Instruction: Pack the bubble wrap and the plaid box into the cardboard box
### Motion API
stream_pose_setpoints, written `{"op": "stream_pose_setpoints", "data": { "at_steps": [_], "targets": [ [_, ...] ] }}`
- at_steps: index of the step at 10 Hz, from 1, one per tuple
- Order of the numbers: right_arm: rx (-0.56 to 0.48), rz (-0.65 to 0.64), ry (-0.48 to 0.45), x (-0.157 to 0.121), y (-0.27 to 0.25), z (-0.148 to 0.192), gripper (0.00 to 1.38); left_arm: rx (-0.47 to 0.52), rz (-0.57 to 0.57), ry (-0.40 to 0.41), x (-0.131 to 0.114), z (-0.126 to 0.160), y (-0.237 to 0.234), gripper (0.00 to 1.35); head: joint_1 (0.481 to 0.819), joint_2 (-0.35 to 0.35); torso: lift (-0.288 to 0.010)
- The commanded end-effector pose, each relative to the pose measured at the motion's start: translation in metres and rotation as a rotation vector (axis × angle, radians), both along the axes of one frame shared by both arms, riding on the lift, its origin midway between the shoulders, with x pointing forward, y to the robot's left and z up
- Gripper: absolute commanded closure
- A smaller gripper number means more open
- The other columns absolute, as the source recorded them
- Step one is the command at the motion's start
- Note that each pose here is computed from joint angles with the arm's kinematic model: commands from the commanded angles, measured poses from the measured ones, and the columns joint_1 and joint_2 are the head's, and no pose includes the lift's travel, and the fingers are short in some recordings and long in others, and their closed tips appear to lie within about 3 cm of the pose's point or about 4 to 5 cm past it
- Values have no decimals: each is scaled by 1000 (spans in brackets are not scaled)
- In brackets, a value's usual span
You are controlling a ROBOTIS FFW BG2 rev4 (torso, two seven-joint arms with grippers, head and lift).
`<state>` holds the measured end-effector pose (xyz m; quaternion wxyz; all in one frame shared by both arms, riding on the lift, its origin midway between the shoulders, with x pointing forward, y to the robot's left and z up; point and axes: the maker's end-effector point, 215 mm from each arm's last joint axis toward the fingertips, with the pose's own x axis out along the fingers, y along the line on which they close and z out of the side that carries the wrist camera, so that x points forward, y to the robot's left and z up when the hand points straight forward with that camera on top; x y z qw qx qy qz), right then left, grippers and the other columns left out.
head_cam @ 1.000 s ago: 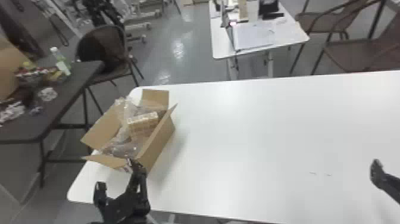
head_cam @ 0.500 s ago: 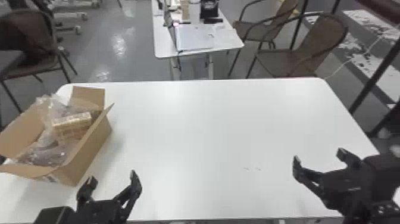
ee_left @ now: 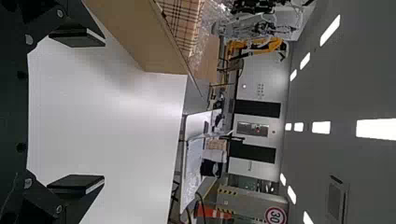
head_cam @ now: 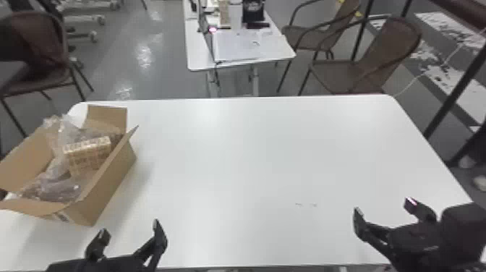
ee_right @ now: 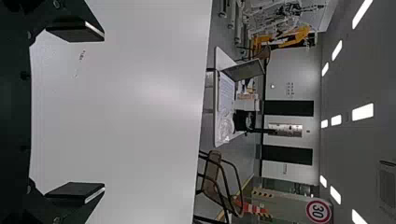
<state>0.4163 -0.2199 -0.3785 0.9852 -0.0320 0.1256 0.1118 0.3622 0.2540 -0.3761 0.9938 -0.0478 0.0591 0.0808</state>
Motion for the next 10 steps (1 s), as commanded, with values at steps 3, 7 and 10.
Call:
{"op": "stream_pose_setpoints", "data": {
  "at_steps": [3,7,10],
  "targets": [
    [-14,11,-5,3,-1,4,159,21,19,-13,-2,4,5,251,695,54,-119],
    [-21,11,-2,2,-2,5,159,37,30,-24,-4,8,7,252,695,58,-119],
    [-17,9,2,3,-2,4,159,46,43,-28,-6,9,10,252,695,61,-119]
  ]
}}
